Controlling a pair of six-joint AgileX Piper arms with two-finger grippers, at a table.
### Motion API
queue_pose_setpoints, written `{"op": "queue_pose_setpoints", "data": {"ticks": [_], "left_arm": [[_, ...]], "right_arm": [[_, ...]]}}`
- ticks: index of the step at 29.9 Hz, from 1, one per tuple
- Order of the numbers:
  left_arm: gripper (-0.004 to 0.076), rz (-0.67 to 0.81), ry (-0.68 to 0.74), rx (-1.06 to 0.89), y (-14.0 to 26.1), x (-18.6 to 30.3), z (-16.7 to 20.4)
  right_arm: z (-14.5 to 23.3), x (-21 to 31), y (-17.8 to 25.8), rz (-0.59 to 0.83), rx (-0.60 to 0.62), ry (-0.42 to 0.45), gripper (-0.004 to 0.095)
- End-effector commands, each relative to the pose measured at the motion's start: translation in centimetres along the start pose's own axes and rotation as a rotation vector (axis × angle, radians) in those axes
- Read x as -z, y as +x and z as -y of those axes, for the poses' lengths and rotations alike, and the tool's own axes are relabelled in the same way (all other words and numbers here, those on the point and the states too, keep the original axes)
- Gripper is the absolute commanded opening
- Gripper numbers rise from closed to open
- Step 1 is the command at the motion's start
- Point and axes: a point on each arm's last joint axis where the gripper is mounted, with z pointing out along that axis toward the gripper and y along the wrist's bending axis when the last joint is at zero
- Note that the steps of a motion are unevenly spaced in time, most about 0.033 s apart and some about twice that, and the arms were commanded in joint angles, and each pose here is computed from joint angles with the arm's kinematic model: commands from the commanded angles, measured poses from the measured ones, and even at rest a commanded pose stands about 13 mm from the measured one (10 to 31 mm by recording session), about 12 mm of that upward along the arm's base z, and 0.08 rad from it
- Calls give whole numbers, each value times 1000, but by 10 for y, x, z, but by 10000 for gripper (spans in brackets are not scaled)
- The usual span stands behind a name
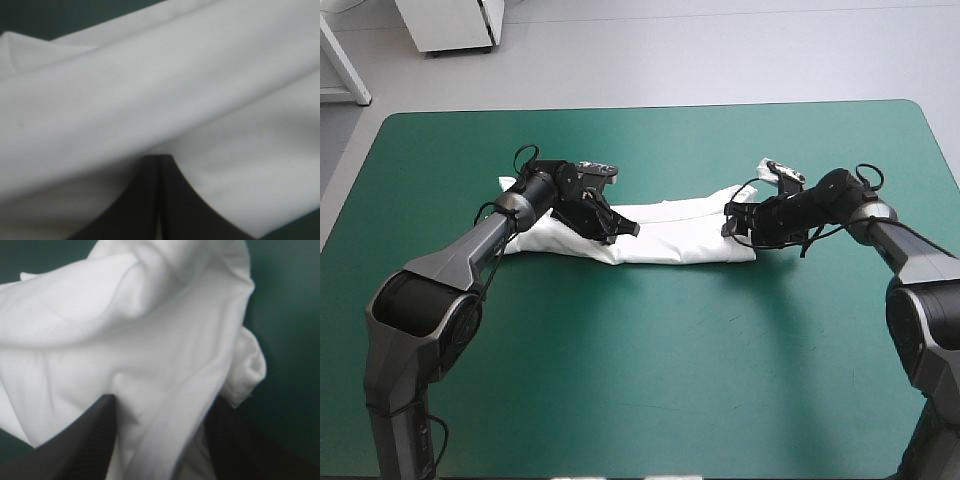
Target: Fold the cloth
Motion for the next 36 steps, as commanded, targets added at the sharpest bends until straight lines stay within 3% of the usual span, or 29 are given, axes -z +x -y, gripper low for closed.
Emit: {"op": "queue_pose_setpoints", "data": {"ticks": [1,5,6,12,19,25,30,36], "left_arm": [[-9,38,13,-1,-4,13,6],[-9,38,13,-1,-4,13,6],[-9,37,11,-2,-4,13,6],[-9,37,11,-2,-4,13,6],[-9,39,80,32,-4,12,19],[-9,34,140,3,-1,8,47],[-9,44,145,-19,-1,6,57],[-9,67,143,-9,-5,29,48]], "right_arm": [[-19,9,-1,29,39,-31,328],[-19,12,-4,64,50,-25,0],[-21,14,-5,73,53,-26,-14],[-50,61,-17,204,117,-66,-15],[-114,127,-19,319,221,-214,-15],[-162,145,-16,357,309,-305,-15],[-172,149,-15,371,327,-310,-15],[-167,147,-16,368,344,-246,-15]]}}
